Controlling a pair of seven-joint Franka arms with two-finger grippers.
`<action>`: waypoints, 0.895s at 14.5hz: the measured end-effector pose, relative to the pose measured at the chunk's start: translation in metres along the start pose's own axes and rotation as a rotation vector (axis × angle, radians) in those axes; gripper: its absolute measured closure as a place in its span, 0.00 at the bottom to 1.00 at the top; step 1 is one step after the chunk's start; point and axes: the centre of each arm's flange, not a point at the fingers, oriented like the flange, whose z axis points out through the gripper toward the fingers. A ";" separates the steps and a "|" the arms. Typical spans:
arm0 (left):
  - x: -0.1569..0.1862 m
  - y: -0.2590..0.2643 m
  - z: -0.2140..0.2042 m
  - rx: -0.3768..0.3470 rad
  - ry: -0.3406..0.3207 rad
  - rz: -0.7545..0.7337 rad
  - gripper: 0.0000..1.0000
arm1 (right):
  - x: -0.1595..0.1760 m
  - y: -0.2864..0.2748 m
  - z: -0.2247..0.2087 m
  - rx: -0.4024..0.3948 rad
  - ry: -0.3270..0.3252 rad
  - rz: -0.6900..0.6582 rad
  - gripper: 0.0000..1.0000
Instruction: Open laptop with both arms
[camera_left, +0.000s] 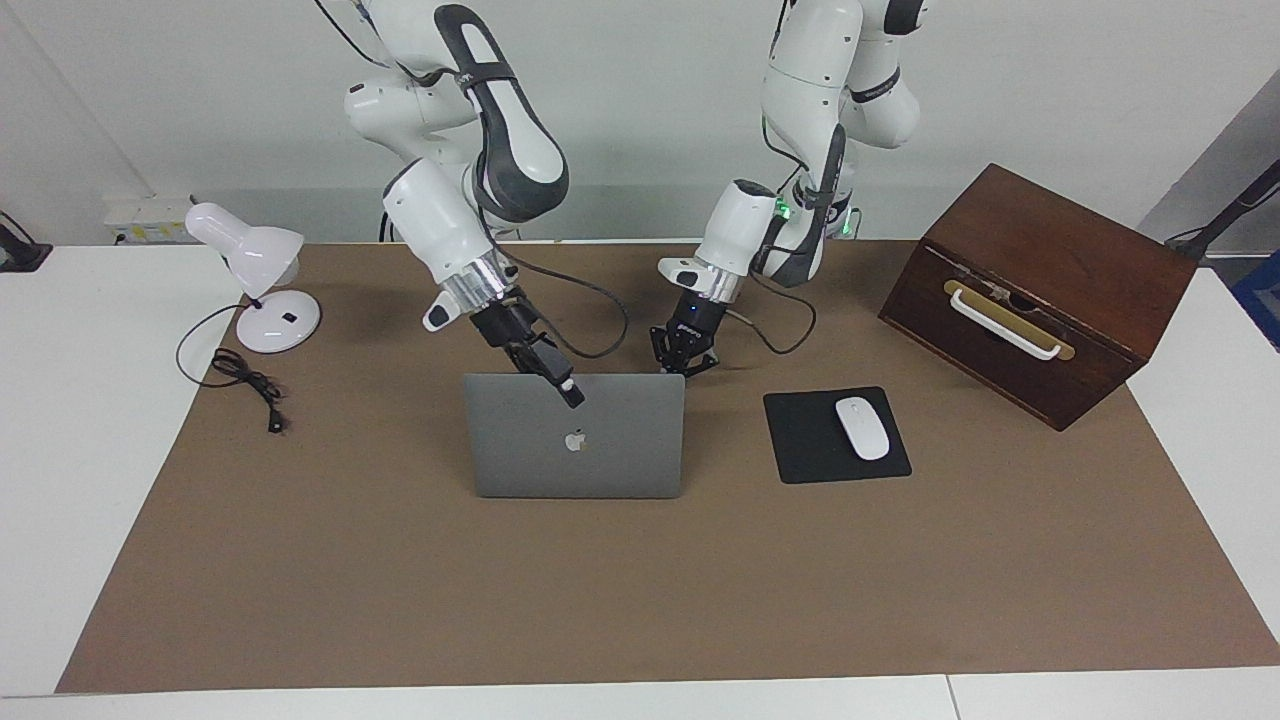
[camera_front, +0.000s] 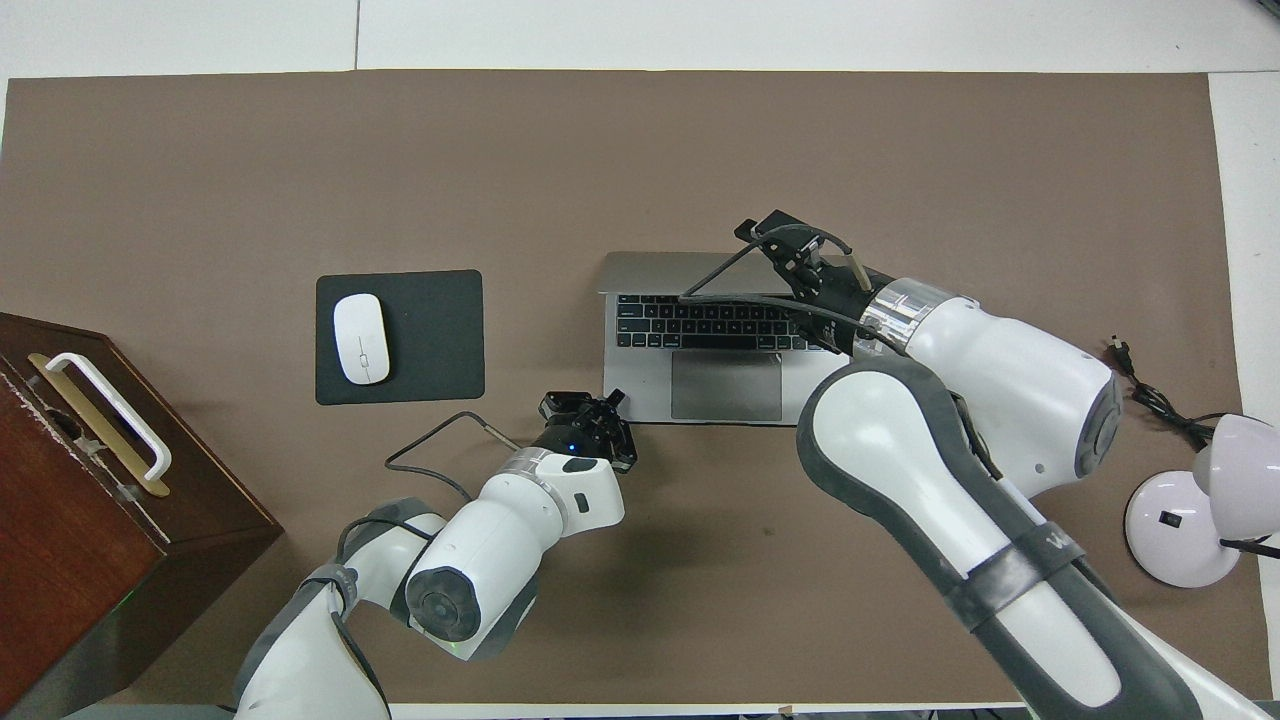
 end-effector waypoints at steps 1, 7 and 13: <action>0.000 0.000 0.000 0.000 0.000 0.000 0.99 | 0.003 -0.003 0.001 0.005 0.003 0.000 0.00; 0.000 0.000 0.000 0.000 0.000 0.000 0.99 | 0.022 -0.019 0.003 0.025 0.012 -0.017 0.00; 0.000 0.000 0.000 0.000 0.000 0.000 0.99 | 0.042 -0.035 0.007 0.039 0.005 -0.032 0.00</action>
